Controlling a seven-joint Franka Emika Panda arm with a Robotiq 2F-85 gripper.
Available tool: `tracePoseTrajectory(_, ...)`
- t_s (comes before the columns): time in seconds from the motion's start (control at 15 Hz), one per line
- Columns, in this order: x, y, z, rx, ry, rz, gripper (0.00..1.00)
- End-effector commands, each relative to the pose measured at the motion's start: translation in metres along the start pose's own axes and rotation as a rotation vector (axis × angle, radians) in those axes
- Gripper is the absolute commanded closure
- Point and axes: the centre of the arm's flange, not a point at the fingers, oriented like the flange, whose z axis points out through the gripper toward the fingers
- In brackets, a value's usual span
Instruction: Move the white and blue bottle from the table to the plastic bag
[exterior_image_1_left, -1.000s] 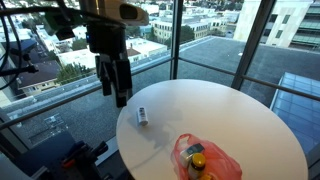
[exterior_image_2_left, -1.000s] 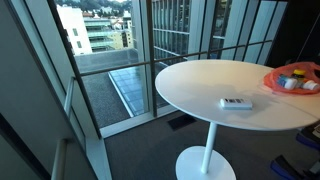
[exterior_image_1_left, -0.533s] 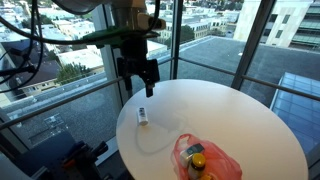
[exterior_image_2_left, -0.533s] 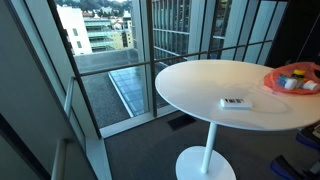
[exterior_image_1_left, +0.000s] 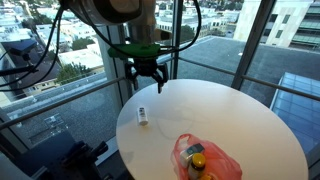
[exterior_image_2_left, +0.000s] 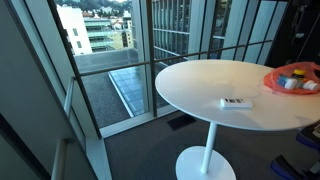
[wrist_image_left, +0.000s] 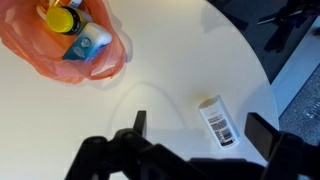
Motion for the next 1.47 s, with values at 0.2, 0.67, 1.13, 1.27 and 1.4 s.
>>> tracePoseTrajectory(0.2, 0.003, 0.001, 0.007, 0.016, -0.006, -0.025, 0.00)
tracePoseTrajectory(0.67, 0.025, 0.003, 0.023, 0.046, -0.009, -0.108, 0.00)
tracePoseTrajectory(1.13, 0.086, -0.008, 0.062, 0.079, 0.013, -0.305, 0.00)
tracePoseTrajectory(1.27, 0.101, -0.014, 0.077, 0.100, 0.023, -0.350, 0.00)
tracePoseTrajectory(1.4, 0.114, -0.019, 0.091, 0.123, 0.029, -0.379, 0.00)
